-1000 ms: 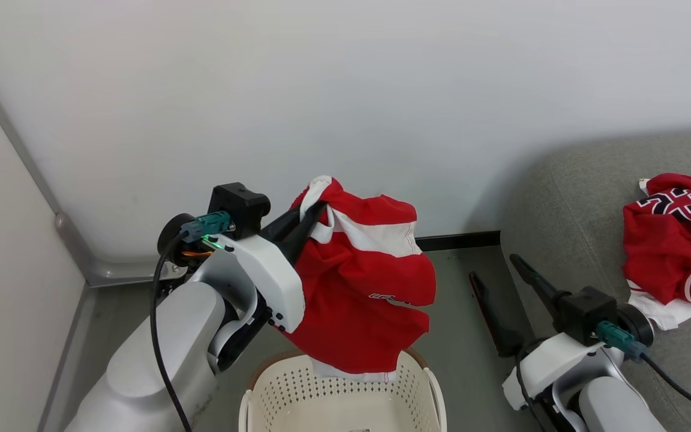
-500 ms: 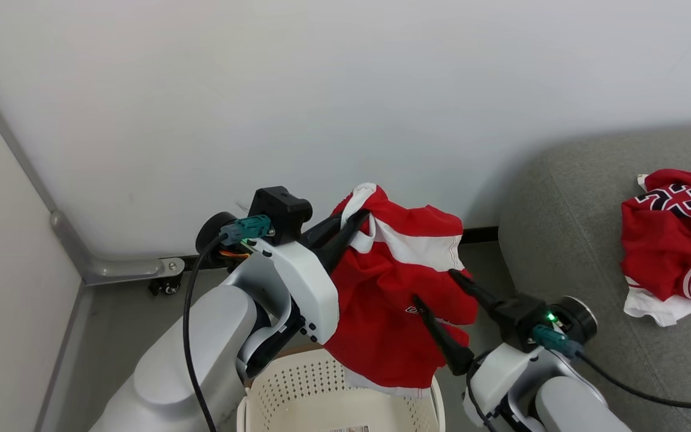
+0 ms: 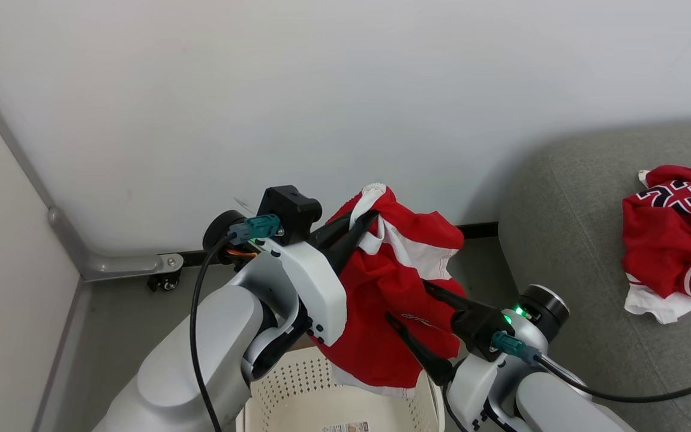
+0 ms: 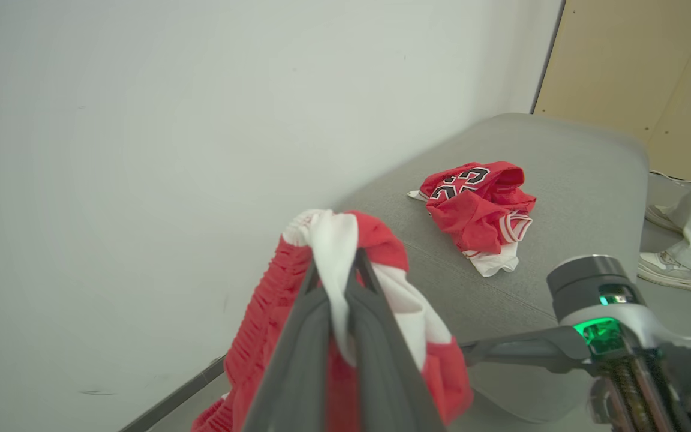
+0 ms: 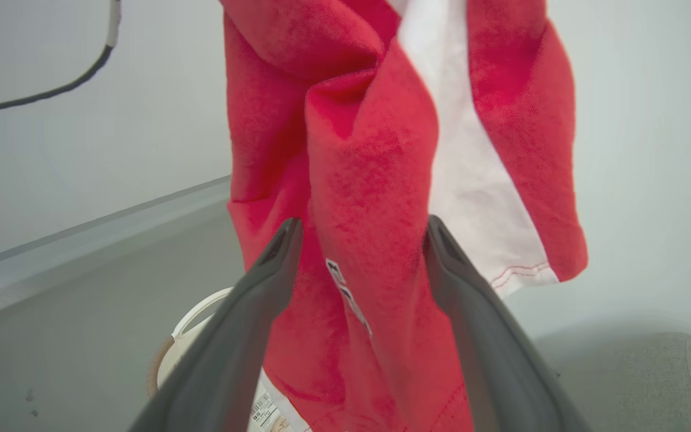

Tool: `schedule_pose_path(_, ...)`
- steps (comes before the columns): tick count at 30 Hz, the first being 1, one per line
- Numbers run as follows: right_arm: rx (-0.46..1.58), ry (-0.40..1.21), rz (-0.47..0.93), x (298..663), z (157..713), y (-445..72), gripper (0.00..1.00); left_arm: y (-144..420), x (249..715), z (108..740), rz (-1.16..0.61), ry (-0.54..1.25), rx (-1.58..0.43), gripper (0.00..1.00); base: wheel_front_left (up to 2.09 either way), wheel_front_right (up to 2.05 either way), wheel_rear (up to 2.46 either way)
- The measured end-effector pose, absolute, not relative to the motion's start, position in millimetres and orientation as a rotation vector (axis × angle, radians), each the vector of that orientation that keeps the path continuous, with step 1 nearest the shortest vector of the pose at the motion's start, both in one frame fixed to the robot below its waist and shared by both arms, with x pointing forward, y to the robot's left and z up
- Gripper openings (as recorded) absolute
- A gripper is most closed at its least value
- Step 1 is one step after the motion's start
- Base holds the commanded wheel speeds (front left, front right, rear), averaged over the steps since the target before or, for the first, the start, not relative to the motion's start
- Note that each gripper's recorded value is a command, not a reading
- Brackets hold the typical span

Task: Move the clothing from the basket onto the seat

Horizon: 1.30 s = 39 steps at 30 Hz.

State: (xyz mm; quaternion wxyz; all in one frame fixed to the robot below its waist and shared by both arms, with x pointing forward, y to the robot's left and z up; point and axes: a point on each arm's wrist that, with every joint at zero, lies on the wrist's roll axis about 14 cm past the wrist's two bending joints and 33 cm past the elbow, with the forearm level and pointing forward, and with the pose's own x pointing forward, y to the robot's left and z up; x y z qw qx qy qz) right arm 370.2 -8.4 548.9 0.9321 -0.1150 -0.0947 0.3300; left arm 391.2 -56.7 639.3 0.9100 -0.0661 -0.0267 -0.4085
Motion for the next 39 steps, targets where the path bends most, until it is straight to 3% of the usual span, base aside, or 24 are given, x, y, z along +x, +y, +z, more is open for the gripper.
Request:
schedule_pose_path(13,-0.295,-0.199,0.691,381.9,549.9,-3.7,1.0,-62.6,389.7,639.3,-0.859,-0.047,-0.14,0.0,0.0,0.0,0.0)
schedule_pose_path(14,-0.293,-0.196,0.692,382.3,548.9,-3.4,0.87,-62.9,389.7,639.4,-0.86,-0.048,-0.141,0.0,0.0,0.0,0.0)
schedule_pose_path(16,-0.292,-0.192,0.692,383.0,547.7,-2.9,0.48,-63.3,389.8,639.6,-0.86,-0.048,-0.143,0.0,0.0,0.0,0.0)
schedule_pose_path(19,-0.296,-0.193,0.691,385.8,548.7,-2.4,0.35,-64.3,389.4,640.5,-0.864,-0.051,-0.145,0.0,0.0,0.0,0.0)
schedule_pose_path(22,-0.297,-0.201,0.695,387.4,550.3,-1.6,0.01,-65.2,389.4,640.8,-0.868,-0.052,-0.148,0.0,0.0,0.0,0.0)
schedule_pose_path(34,-0.249,-0.193,0.612,400.8,555.0,-25.6,0.0,-66.5,392.7,638.9,-0.859,-0.044,-0.167,0.0,0.0,0.0,0.0)
schedule_pose_path(35,-0.243,-0.195,0.598,402.7,556.3,-30.3,0.0,-66.8,392.6,637.4,-0.86,-0.039,-0.173,0.08,0.0,0.0,0.0)
schedule_pose_path(36,-0.237,-0.199,0.584,404.4,557.9,-35.0,0.0,-67.0,392.2,635.3,-0.86,-0.034,-0.177,0.32,0.0,0.0,0.0)
schedule_pose_path(37,-0.232,-0.2,0.568,406.3,559.5,-40.4,0.0,-67.5,391.6,633.3,-0.861,-0.028,-0.179,0.46,0.0,0.0,0.0)
schedule_pose_path(38,-0.227,-0.203,0.552,408.0,561.3,-45.5,0.0,-68.2,391.2,632.0,-0.862,-0.025,-0.181,0.76,0.0,0.0,0.0)
schedule_pose_path(39,-0.225,-0.206,0.538,409.6,563.2,-50.8,0.0,-69.1,390.8,631.9,-0.865,-0.025,-0.183,1.0,0.0,0.0,0.0)
